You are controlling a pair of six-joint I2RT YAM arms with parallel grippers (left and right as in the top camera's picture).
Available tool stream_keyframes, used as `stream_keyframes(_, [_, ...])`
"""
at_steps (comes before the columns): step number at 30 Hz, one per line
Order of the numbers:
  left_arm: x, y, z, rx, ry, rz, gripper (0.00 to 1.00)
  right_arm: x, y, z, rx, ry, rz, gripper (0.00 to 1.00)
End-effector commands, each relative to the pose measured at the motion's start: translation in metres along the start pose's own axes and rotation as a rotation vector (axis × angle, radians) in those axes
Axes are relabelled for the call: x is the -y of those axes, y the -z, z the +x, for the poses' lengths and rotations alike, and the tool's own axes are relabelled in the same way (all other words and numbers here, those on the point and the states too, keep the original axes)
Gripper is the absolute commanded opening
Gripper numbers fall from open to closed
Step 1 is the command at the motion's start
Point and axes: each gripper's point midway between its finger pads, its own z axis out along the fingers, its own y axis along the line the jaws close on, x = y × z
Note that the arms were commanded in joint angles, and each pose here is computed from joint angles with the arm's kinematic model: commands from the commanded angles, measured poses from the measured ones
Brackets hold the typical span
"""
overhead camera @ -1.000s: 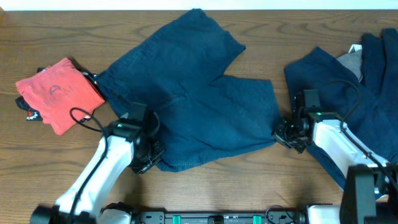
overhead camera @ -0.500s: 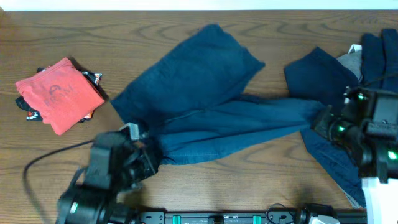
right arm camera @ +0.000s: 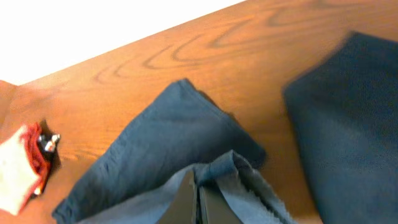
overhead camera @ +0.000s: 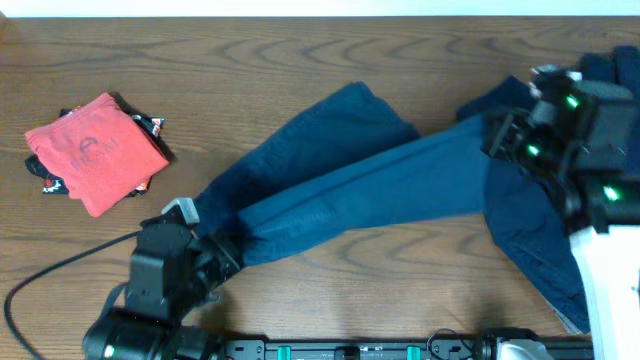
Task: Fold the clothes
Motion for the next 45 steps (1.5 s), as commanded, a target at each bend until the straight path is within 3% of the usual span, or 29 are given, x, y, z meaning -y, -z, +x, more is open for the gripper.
stream_keyframes(1, [-0.037, -0.009, -0.032, 0.166, 0.134, -0.224, 0.06, -0.003, -0.038, -0.013, 0.016, 0.081, 0.019, 0.01])
stream_keyframes(7, [-0.054, -0.032, -0.055, 0.242, 0.202, -0.377, 0.07, -0.025, -0.114, -0.002, -0.021, 0.140, -0.050, 0.01])
stream_keyframes(17, [-0.085, -0.099, -0.075, 0.217, 0.241, -0.563, 0.08, -0.035, -0.219, 0.052, -0.115, 0.188, -0.097, 0.01])
stream_keyframes(20, [-0.098, -0.114, -0.083, 0.223, 0.277, -0.597, 0.39, -0.041, -0.240, 0.063, -0.109, 0.206, -0.120, 0.08])
stream_keyframes(21, [-0.101, -0.119, -0.089, 0.235, 0.289, -0.595, 0.52, -0.045, -0.246, 0.065, -0.102, 0.214, -0.132, 0.16])
stream_keyframes(23, [-0.102, -0.126, -0.102, 0.272, 0.314, -0.572, 0.69, -0.052, -0.251, 0.065, -0.081, 0.229, -0.152, 0.45])
stream_keyframes(24, [-0.101, -0.127, -0.110, 0.293, 0.321, -0.554, 0.73, -0.054, -0.252, 0.064, -0.073, 0.238, -0.156, 0.48])
stream_keyframes(27, [-0.093, -0.123, -0.131, 0.316, 0.317, -0.474, 0.73, -0.051, -0.246, 0.060, -0.077, 0.235, -0.146, 0.55])
stream_keyframes(32, [-0.086, -0.109, -0.128, 0.220, 0.319, -0.378, 0.73, -0.016, -0.235, 0.085, -0.221, 0.184, -0.047, 0.53])
stream_keyframes(37, [-0.118, -0.094, -0.082, 0.065, 0.358, -0.538, 0.85, 0.042, -0.220, 0.138, -0.436, 0.147, 0.181, 0.49])
stream_keyframes(42, [-0.145, -0.095, -0.048, -0.038, 0.383, -0.642, 0.98, 0.077, -0.206, 0.176, -0.543, 0.151, 0.309, 0.50])
stream_keyframes(45, [-0.156, -0.102, -0.039, -0.067, 0.389, -0.670, 1.00, 0.095, -0.194, 0.191, -0.598, 0.133, 0.378, 0.46])
